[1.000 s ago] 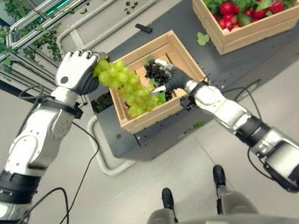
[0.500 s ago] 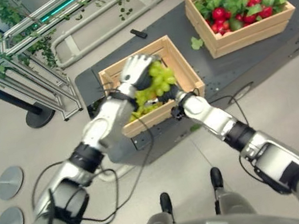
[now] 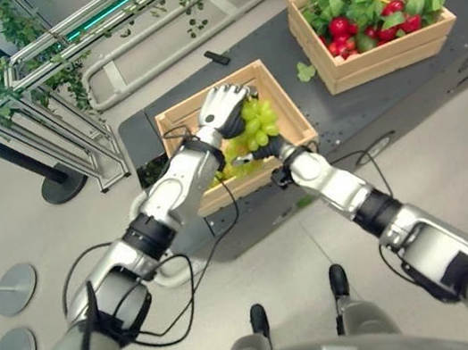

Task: Pick up the fruits from the basket on one side to the basket on the other side

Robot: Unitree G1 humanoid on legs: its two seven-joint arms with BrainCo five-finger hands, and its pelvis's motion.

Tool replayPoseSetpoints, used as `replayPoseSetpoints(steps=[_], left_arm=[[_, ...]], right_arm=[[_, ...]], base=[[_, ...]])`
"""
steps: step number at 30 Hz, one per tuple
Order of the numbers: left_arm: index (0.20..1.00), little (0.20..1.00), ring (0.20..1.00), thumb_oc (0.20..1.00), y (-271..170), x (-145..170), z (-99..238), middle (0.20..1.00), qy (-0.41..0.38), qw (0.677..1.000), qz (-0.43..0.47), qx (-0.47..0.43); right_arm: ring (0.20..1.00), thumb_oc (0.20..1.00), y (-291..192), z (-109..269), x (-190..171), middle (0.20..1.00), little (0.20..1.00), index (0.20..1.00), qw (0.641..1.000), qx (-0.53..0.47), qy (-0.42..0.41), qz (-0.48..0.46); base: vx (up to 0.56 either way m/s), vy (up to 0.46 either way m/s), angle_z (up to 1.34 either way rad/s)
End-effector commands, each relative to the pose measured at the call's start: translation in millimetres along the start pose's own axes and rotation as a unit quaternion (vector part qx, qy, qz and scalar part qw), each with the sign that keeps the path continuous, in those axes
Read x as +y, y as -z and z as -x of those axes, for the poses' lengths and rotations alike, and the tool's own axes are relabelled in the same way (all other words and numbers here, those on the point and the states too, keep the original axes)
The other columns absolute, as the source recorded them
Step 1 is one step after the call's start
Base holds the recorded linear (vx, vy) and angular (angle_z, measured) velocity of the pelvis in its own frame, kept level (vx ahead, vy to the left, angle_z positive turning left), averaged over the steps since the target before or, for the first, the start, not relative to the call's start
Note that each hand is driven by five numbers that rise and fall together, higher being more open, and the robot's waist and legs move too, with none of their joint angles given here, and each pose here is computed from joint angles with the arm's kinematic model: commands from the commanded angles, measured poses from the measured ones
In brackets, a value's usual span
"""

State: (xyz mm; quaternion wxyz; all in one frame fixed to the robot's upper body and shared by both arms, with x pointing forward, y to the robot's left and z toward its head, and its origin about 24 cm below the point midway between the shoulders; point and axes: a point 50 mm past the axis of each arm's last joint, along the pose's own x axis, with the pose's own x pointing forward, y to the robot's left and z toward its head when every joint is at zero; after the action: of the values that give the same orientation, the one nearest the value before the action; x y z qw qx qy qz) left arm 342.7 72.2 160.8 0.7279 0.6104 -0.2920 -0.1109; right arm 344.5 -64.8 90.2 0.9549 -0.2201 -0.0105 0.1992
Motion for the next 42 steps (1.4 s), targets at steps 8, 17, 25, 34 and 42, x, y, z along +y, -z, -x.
replayPoseSetpoints(steps=[8, 17, 25, 34, 42], left_arm=[[0.2, 0.2, 0.2, 0.2, 4.2, 7.2, -2.1, 0.2, -0.014, 1.0, -0.007, -0.008], [0.2, 0.2, 0.2, 0.2, 4.9, 10.2, 4.4, 0.2, -0.03, 0.999, 0.01, -0.007], [0.2, 0.2, 0.2, 0.2, 6.6, 10.1, 7.6, 0.2, -0.035, 0.999, 0.021, -0.003], [0.253, 0.253, 0.253, 0.253, 7.1, 6.9, 10.4, 0.253, -0.034, 0.999, 0.032, 0.003], [1.0, 1.0, 1.0, 1.0, 18.2, -4.0, 21.9, 1.0, -0.033, 0.991, 0.122, 0.048]], right_arm=[[1.0, 1.0, -97.1, -11.9, 17.5, 1.0, 1.0, 1.0, 0.979, -0.189, -0.033, -0.064], [0.2, 0.2, -93.1, -12.0, 14.0, 0.2, 0.2, 0.2, 0.981, -0.185, -0.014, -0.062], [0.2, 0.2, -85.4, -11.5, 13.0, 0.2, 0.2, 0.2, 0.983, -0.174, -0.009, -0.059], [0.2, 0.2, -78.7, -10.2, 12.4, 0.2, 0.2, 0.2, 0.984, -0.165, -0.005, -0.066], [0.2, 0.2, -69.3, -5.4, 3.8, 0.2, 0.2, 0.2, 0.984, -0.158, 0.01, -0.083]], base=[[0.0, 0.0, 0.0], [0.0, 0.0, 0.0], [0.0, 0.0, 0.0], [0.0, -0.001, 0.01], [0.0, -0.004, 0.02]])
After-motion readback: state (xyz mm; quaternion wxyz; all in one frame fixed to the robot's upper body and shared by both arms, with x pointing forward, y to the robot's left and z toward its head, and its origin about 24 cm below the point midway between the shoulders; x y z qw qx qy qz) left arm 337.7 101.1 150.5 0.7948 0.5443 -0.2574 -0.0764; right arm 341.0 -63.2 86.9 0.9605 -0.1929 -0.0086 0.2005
